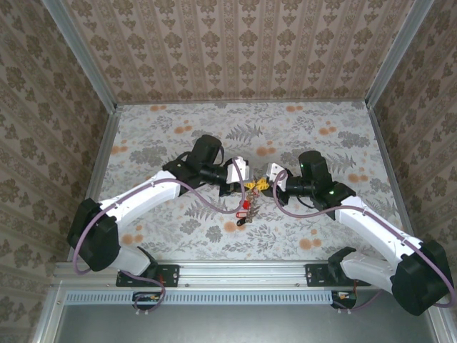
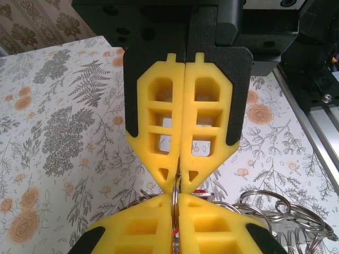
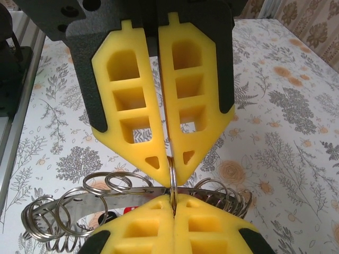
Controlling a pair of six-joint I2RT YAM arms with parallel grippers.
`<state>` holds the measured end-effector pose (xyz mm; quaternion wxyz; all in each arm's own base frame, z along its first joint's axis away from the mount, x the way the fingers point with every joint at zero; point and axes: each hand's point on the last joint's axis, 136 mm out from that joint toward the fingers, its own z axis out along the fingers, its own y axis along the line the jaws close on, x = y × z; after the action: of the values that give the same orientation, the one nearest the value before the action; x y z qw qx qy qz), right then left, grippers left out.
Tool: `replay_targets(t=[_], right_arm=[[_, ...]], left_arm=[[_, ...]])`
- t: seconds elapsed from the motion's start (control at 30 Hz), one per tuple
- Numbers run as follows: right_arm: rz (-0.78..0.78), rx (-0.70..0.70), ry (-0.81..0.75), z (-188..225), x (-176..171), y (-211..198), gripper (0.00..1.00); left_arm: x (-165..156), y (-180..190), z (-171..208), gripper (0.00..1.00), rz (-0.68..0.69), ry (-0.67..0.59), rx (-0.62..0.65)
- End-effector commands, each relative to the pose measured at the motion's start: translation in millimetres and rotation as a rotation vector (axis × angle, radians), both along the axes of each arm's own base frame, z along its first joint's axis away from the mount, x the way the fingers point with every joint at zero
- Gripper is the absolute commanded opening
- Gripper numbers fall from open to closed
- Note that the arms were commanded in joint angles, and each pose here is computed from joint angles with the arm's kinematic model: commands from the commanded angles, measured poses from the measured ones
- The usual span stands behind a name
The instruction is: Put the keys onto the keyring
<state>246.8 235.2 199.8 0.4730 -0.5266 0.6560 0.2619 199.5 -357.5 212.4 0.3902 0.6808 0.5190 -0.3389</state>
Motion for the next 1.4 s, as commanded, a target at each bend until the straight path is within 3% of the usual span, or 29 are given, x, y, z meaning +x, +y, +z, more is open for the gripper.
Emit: replay_targets(t=[0.0,0.53,0.63,0.73,0.77,1.23,1.37], right_arm=[[-0.002,0.023,-0.069,23,5,1,0.00],[-0.013,0.021,-0.068,25,4,2,0.00],[-0.015,0.011,-0.065,23,4,3,0.00],[-0.014,0.017,-0.072,25,3,4,0.00],[-0.013,0.016,-0.071,24,3,4,0.00],[-0.046,-0.004,-0.032,15,2,-1,0.00],[-0.021,0.015,-0.034,14,-2,2,0.00]], left_arm=[[0,-2,4,0.12,-0.017,-0.021,0.019],[1,-7,-3,0.17,-0.037,-0.044,0.086],[2,-10,0,0.14,-0.037,-0.048,0.080],[3,-9,-4,0.00,-0.037,-0.052,0.111],[4,-9,-4,0.00,-0.033,-0.056,0.115],[1,-10,23,0.00,0.018,-0.019,-0.081],[5,-11,24,0.00,0.062,0.001,-0.086]])
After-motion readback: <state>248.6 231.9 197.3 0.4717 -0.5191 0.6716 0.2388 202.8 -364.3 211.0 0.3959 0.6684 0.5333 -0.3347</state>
